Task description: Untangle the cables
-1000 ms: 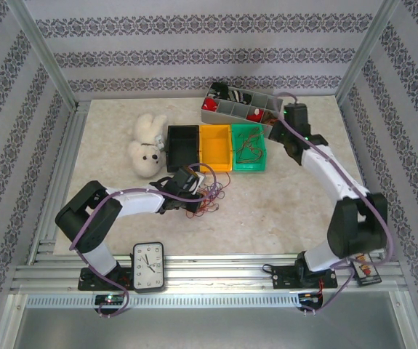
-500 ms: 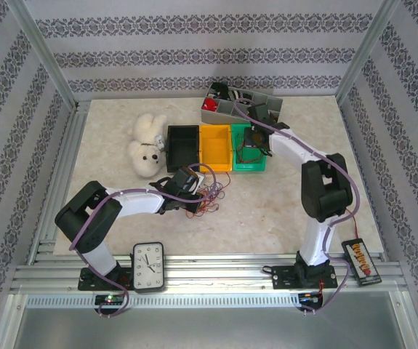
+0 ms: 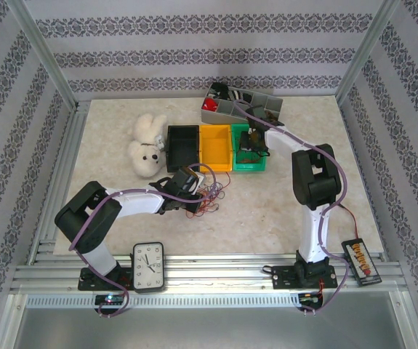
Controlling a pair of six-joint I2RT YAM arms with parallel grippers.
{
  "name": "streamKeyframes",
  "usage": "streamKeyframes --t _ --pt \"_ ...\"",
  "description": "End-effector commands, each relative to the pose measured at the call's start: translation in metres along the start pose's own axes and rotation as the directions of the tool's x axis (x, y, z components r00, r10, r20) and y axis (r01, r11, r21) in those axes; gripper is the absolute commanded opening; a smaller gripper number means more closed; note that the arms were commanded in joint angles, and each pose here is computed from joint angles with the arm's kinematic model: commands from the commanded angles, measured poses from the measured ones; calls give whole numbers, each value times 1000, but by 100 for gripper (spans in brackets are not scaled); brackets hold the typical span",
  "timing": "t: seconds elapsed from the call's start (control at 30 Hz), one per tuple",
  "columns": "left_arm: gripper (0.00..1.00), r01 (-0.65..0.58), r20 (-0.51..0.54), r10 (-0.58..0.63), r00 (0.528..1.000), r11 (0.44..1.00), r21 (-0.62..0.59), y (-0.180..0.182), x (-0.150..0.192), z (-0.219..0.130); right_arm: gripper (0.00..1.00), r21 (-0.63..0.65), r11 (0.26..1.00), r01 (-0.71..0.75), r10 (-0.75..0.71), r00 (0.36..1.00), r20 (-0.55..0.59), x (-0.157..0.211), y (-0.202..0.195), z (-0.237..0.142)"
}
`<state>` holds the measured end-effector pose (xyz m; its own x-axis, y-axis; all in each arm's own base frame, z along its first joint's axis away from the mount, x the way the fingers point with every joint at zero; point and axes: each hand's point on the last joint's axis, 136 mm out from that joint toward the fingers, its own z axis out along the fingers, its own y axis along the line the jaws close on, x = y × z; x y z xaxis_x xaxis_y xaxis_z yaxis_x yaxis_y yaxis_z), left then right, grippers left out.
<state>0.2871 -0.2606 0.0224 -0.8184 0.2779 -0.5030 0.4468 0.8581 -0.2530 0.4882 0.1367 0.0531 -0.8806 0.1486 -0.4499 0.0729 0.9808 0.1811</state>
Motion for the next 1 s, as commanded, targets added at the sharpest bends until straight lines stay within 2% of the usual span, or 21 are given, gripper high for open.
streamKeyframes --t 0.0,0.3,0.43,0.53,0.7,0.87,0.97 --pt "0 -2 -19 2 1000 1000 -6 2 4 -6 9 -36 999 -13 13 1000 22 -12 9 -11" --pt "0 -2 -15 2 1000 1000 -4 1 0 -8 32 -1 1000 -11 11 986 165 -39 4 -61" --pt "0 -5 -8 5 1000 1000 -4 0 -1 -10 39 21 1000 -10 6 981 192 -37 -3 -73" --pt "0 -17 -12 18 1000 1000 16 -3 2 -12 40 19 1000 -2 -2 978 211 -30 -4 -86" --pt "0 -88 -20 90 996 992 94 -14 11 -17 40 -61 994 92 -79 980 184 21 18 -106" --pt "0 -152 2 154 988 978 140 -21 15 -26 42 -152 968 198 -191 980 57 102 40 -101" --pt "0 -153 -8 155 988 979 137 -21 16 -24 43 -183 959 218 -222 975 -3 136 47 -93"
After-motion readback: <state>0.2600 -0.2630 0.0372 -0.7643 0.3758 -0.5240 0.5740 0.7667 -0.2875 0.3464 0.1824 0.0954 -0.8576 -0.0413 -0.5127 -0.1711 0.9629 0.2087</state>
